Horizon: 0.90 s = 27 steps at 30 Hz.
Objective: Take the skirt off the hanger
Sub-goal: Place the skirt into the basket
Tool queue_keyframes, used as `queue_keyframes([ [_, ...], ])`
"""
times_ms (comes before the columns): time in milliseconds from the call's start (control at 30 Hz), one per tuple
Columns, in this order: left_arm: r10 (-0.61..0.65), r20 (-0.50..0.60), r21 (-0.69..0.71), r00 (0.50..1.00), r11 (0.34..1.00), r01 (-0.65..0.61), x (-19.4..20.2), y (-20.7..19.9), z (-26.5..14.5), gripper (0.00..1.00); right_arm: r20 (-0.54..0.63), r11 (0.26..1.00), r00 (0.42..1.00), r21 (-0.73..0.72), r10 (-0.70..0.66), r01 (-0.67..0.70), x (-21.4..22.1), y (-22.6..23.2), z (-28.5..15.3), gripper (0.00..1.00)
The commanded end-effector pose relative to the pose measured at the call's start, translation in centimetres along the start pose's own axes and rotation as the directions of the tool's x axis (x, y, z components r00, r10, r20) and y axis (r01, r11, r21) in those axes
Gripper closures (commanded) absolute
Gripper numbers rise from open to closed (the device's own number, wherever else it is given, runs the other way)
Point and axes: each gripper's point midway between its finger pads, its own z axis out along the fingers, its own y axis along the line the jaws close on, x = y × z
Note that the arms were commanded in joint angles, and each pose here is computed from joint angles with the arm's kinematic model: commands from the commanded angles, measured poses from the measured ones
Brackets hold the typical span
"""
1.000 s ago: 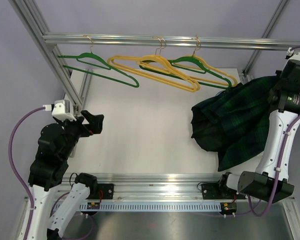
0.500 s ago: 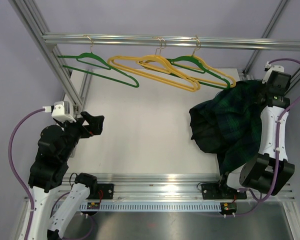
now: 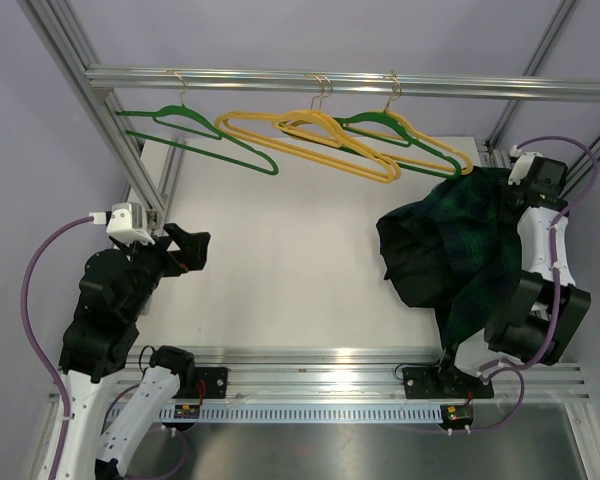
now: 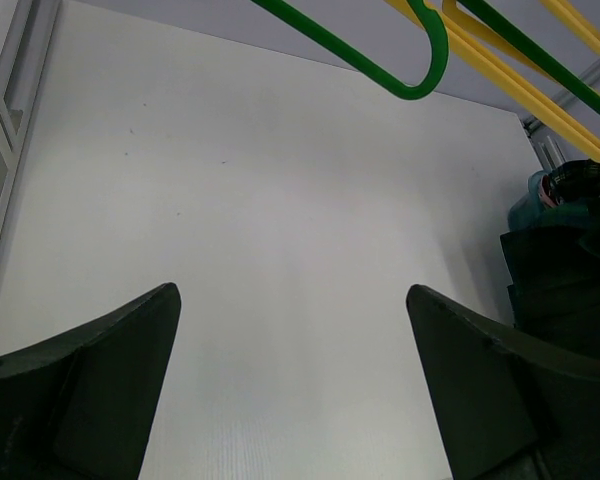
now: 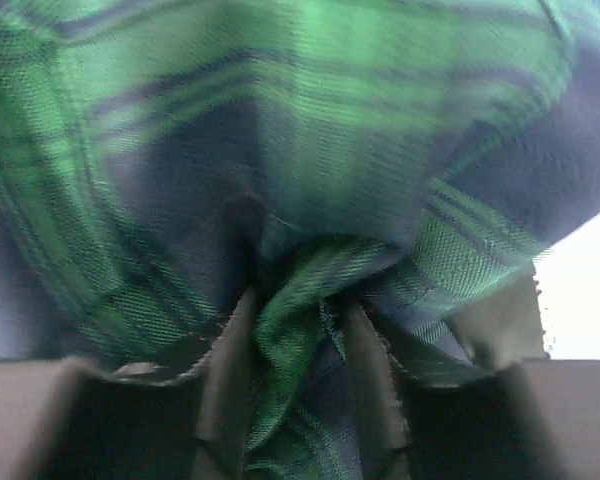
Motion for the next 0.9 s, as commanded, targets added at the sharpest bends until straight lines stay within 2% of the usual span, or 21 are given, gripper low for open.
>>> queue_keyframes([
  [0,-0.002,0.031,0.032,1.0,0.999,0.001,-0.9,-0.7,0.2,0.01,-0.084,0.99,0.996,-0.142,-0.01,-0.002,1.6,1.2,0.0,0.52],
  [33,-0.001,0.032,0.033,0.999,0.999,0.0,-0.9,-0.7,0.1,0.01,-0.052,0.984,0.999,-0.179,0.003,-0.012,0.8,1.2,-0.9,0.4],
  [133,0.004,0.028,0.031,1.0,1.0,-0.005,-0.8,-0.6,0.1,0.01,0.054,0.976,0.998,-0.212,-0.043,0.053,-2.2,1.2,-4.0,0.24],
  [233,0.007,0.032,0.034,0.999,0.999,-0.008,-1.0,-0.7,0.1,0.01,0.13,0.966,0.988,-0.232,-0.081,0.11,-4.8,1.4,-7.2,0.18],
  [300,0.01,0.029,0.032,1.0,0.999,-0.011,-1.0,-0.7,0.3,0.01,0.138,0.957,0.986,-0.259,-0.096,0.13,-5.5,1.7,-9.2,0.13],
  [400,0.018,0.018,0.054,1.0,0.998,-0.019,-1.0,-1.1,0.3,0.01,0.176,0.945,0.977,-0.282,-0.121,0.168,-6.9,2.0,-11.3,0.07],
  [533,0.031,0.017,0.048,0.999,0.998,-0.031,-1.2,-1.1,0.2,0.01,0.18,0.913,0.973,-0.355,-0.143,0.199,-6.7,3.4,-13.9,0.01],
  [600,0.038,0.02,0.046,0.999,0.998,-0.039,-1.4,-1.1,0.0,0.01,0.234,0.867,0.955,-0.422,-0.18,0.267,-6.9,4.9,-15.7,0.01],
  [633,0.04,0.021,0.044,0.999,0.998,-0.041,-1.5,-1.1,0.0,0.01,0.215,0.834,0.958,-0.478,-0.191,0.274,-5.7,6.0,-16.7,0.0],
  [667,0.041,0.02,0.046,0.999,0.998,-0.042,-1.5,-1.1,-0.1,0.01,0.265,0.787,0.927,-0.497,-0.264,0.366,-5.4,6.5,-17.4,0.01],
  [733,0.044,0.018,0.043,0.999,0.998,-0.045,-1.5,-1.1,-0.1,0.01,0.294,0.714,0.911,-0.568,-0.288,0.409,-3.8,8.3,-19.4,0.01],
  [767,0.046,0.018,0.042,0.999,0.998,-0.047,-1.5,-1.0,-0.1,0.01,0.325,0.678,0.885,-0.57,-0.333,0.465,-3.2,8.6,-19.6,0.01],
  [867,0.047,0.018,0.043,0.999,0.998,-0.048,-1.5,-1.0,-0.3,0.01,0.355,0.635,0.861,-0.582,-0.363,0.508,-1.6,9.4,-20.7,0.0],
])
